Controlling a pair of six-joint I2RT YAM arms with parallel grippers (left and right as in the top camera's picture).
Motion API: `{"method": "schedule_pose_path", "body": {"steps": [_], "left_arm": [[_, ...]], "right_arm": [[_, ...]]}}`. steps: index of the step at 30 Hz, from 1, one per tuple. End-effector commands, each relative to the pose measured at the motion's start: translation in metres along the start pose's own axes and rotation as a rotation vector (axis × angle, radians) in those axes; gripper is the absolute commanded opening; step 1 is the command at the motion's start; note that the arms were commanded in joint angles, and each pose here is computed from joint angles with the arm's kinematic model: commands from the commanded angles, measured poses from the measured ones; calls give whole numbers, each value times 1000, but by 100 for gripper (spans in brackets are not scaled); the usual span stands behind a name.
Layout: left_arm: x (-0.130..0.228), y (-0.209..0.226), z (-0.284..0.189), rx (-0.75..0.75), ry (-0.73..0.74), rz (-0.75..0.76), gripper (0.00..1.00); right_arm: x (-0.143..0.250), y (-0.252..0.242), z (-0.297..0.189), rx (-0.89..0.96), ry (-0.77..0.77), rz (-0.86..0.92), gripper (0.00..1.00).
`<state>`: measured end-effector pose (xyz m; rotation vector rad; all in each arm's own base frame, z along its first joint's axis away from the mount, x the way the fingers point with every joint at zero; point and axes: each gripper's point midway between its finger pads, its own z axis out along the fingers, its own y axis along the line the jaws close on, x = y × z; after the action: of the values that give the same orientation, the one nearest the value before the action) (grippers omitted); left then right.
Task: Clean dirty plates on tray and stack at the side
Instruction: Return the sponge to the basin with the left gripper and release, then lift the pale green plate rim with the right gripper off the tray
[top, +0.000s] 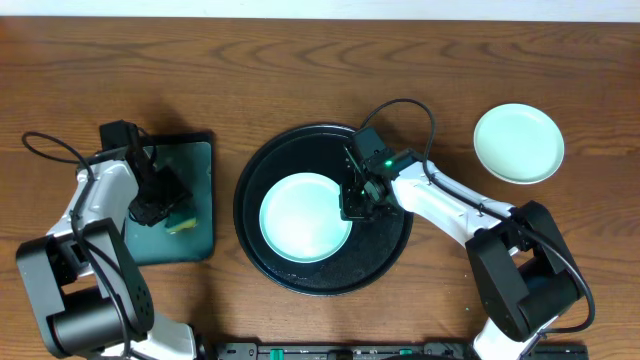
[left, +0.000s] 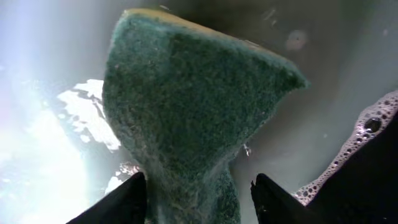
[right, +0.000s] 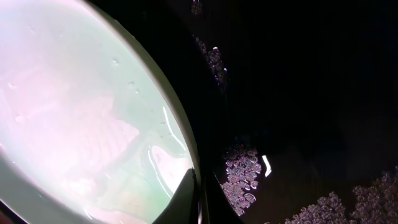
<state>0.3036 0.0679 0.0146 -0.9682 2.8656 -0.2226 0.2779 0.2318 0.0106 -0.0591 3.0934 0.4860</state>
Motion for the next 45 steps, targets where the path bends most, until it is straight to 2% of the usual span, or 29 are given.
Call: {"method": "schedule_pose_path", "body": {"steps": [1, 6, 9, 10, 16, 21, 29, 40, 45], "left_arm": [[-6, -25, -21, 125, -39, 74, 56], [3, -61, -69, 297, -110, 152, 61], [19, -74, -98, 340, -141, 201, 78], [25, -76, -103, 344, -144, 214, 79], [67, -90, -136, 372, -153, 317, 80], [84, -99, -150, 398, -177, 383, 80], [90, -102, -151, 401, -166, 402, 80], [93, -100, -150, 396, -154, 399, 81], [94, -100, -149, 393, -149, 397, 81]], "right_arm": [[4, -1, 4, 12, 17, -14, 1], [5, 2, 4, -7, 24, -15, 2], [7, 6, 3, -37, 39, -10, 1], [7, 6, 3, -46, 44, -7, 2], [5, 22, -3, -178, 71, -14, 2], [-3, 25, -12, -245, 68, 24, 2], [-18, 23, -26, -364, 61, 50, 2], [-47, 46, -73, -736, -35, -151, 2], [-62, 40, -83, -772, -100, -179, 2]]}}
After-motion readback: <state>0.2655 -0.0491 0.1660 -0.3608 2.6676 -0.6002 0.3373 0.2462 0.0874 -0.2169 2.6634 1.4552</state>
